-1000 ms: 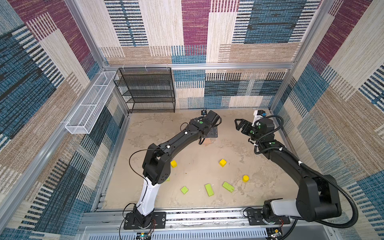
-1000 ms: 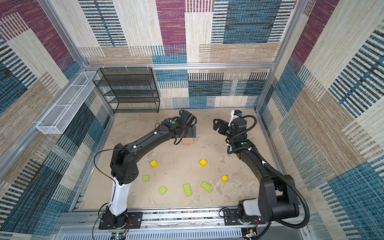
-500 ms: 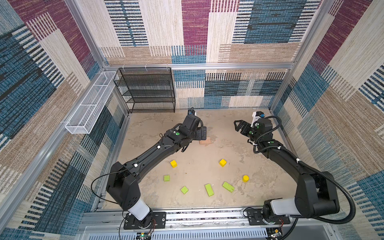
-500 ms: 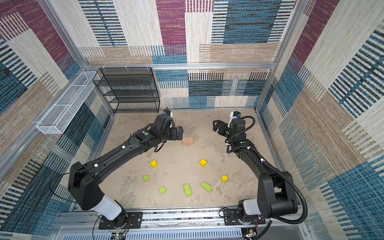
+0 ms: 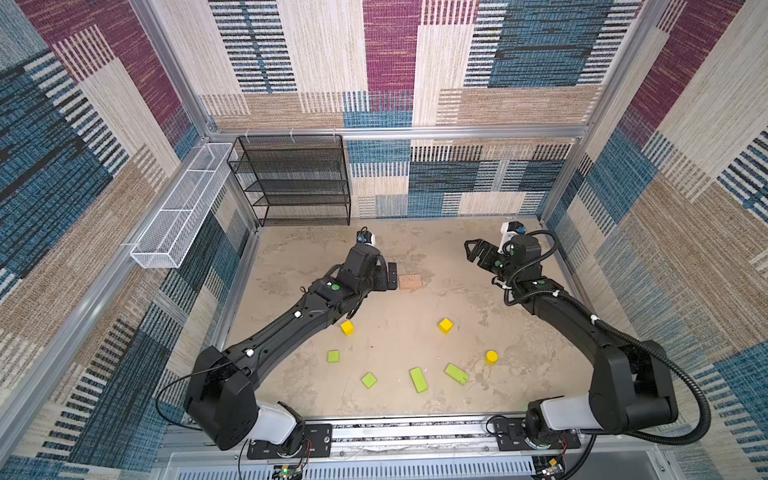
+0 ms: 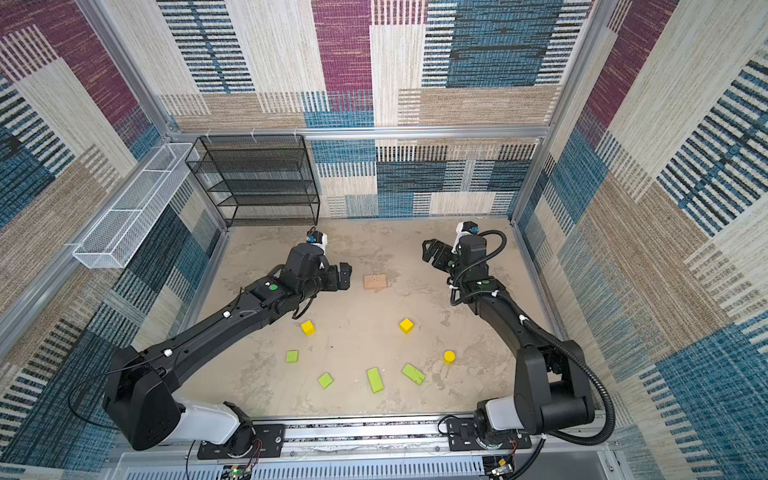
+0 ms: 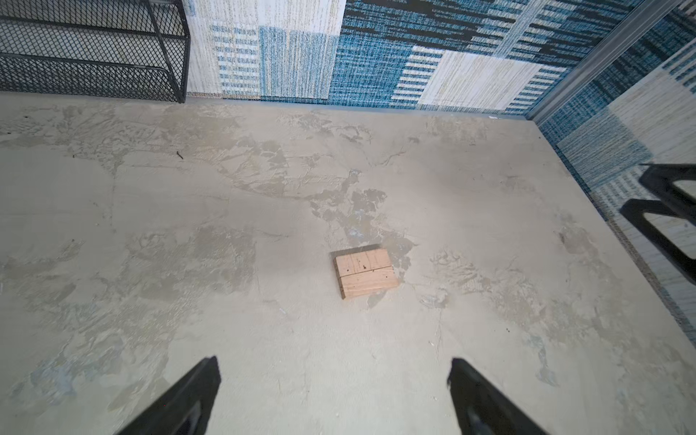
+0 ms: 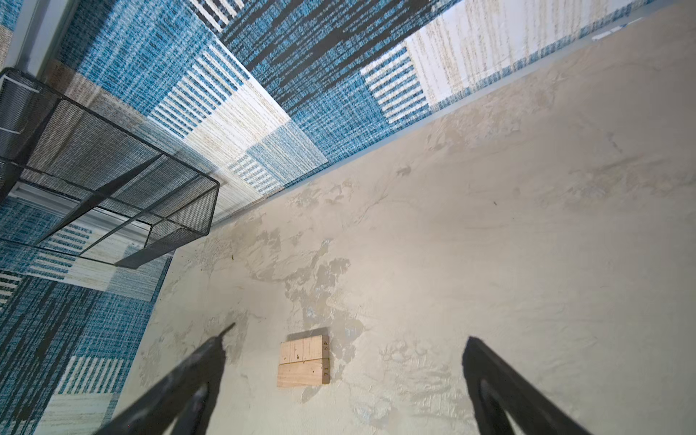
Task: Build the wood block tower
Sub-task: 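Swing the left gripper back toward the yellow cube nearer the robot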
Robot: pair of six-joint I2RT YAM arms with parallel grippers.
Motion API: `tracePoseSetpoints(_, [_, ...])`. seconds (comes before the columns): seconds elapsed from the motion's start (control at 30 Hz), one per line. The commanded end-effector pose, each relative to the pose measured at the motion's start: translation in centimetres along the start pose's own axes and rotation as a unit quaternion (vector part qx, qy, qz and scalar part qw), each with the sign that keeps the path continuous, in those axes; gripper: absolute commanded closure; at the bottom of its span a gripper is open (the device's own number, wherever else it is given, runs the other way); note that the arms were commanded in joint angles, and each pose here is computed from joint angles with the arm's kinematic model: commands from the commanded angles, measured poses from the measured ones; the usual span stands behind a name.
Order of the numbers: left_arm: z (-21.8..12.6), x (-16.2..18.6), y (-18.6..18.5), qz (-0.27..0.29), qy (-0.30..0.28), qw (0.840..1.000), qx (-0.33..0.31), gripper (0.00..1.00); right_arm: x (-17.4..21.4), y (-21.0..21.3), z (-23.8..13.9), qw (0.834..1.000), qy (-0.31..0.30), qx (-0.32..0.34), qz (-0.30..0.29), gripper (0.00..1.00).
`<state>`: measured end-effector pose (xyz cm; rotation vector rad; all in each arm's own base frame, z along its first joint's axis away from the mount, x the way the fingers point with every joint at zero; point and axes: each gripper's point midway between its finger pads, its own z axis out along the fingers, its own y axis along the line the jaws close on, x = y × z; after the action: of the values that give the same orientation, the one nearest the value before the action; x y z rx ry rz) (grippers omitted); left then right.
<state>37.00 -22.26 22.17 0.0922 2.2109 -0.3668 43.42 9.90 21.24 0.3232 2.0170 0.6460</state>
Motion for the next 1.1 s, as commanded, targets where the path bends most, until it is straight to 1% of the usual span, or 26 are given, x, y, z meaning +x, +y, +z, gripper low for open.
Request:
tracePoseSetpoints(0.0, [-0.2,-0.9,-0.2,-0.010,-0.017,1.000,0.009,0.00,-0.1,0.5,0.3,1.000,-0.002,0.004,-0.001,0.01])
tracePoseSetpoints(0.27, [1.1,0.0,0.4,-0.027,-0.001,1.000,0.005,0.01,0.6,2.2,1.4,1.000,0.011,0.000,-0.020,0.01])
tracePoseSetpoints(0.5, [2.3,0.6,0.3,-0.044,0.015,0.999,0.018,0.02,1.2,3.1,2.4,0.999,0.025,-0.009,-0.021,0.01])
tracePoseSetpoints(1.07, [2.9,1.1,0.7,-0.064,0.029,0.997,0.020,0.03,1.5,3.4,2.7,0.999,0.031,-0.007,-0.024,0.01])
